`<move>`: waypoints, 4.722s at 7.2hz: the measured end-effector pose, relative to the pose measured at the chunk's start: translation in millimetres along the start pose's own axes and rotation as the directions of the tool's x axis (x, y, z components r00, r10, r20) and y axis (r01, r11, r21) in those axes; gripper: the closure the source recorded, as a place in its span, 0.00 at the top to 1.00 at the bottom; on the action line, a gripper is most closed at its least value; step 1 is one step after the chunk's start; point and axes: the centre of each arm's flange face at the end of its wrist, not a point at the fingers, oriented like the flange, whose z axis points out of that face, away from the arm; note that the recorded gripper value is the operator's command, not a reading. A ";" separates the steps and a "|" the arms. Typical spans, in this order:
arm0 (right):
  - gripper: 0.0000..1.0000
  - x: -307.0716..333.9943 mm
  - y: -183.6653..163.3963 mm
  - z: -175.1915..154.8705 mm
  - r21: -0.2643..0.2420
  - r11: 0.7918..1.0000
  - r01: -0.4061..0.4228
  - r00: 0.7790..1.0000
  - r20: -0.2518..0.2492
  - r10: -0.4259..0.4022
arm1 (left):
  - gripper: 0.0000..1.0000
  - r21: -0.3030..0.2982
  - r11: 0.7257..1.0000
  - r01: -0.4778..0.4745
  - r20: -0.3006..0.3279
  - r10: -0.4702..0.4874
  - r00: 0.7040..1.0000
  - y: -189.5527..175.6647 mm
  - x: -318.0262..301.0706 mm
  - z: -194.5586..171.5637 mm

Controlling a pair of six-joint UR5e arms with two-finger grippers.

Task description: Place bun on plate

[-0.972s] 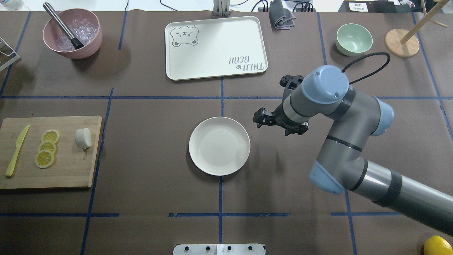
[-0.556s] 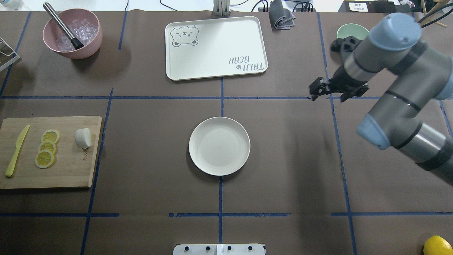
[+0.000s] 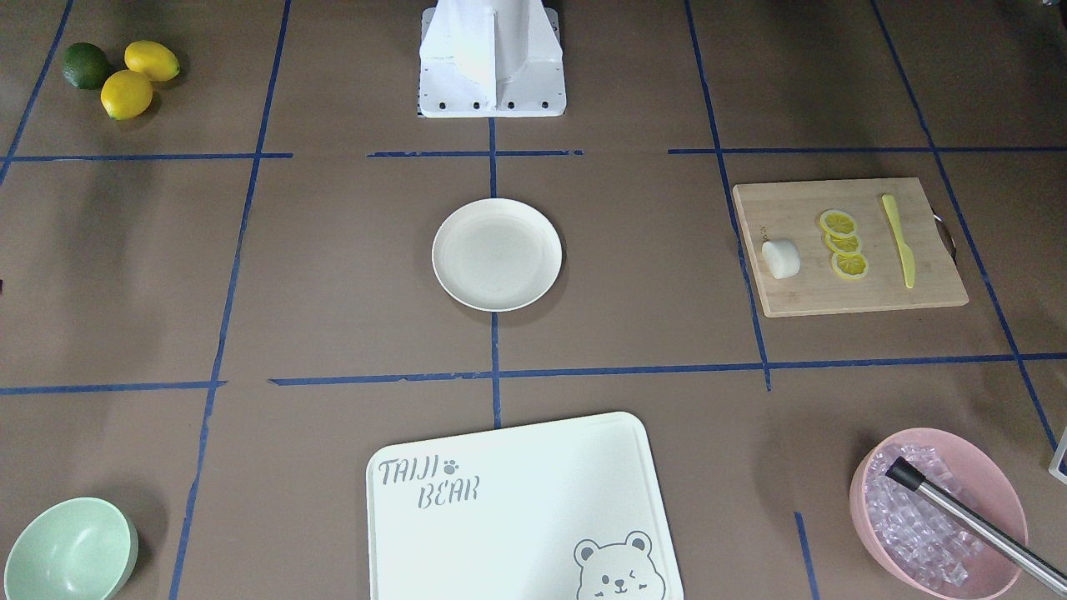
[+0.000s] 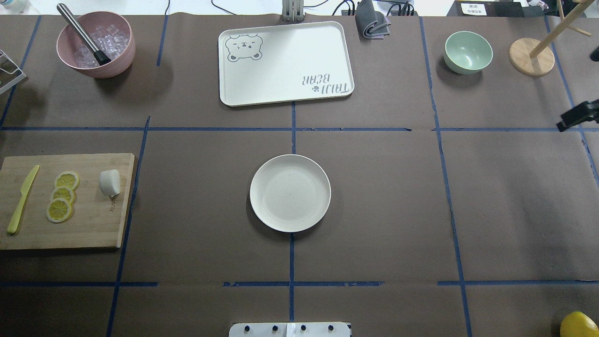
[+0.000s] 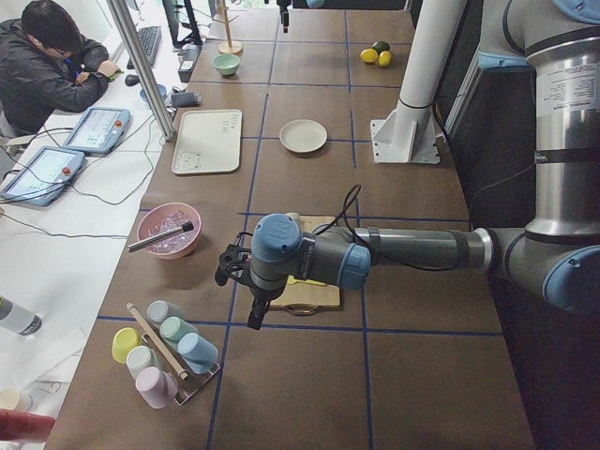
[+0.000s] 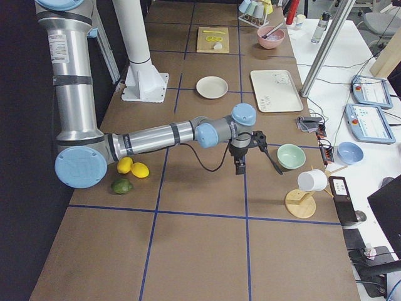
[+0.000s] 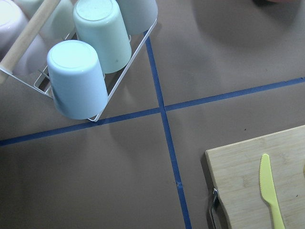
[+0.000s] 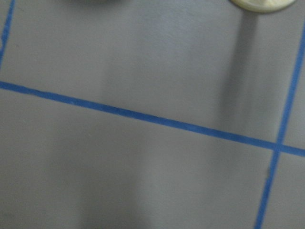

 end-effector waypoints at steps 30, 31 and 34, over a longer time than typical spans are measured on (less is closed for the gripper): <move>1.00 113.6 141.3 -15.0 -0.011 0.998 -0.063 0.998 -0.001 0.063 | 0.35 -0.132 0.890 0.437 0.007 -0.440 0.898 -109.4 731.6 172.3; 1.00 113.6 141.4 -14.9 -0.011 0.998 -0.063 0.998 0.000 0.063 | 0.35 -0.126 0.877 0.464 0.012 -0.466 0.885 -108.6 774.7 181.3; 1.00 114.9 144.6 -13.0 -0.016 0.998 -0.068 0.998 0.000 0.068 | 1.00 -0.102 0.877 0.469 0.027 -0.469 0.883 -95.5 828.5 210.1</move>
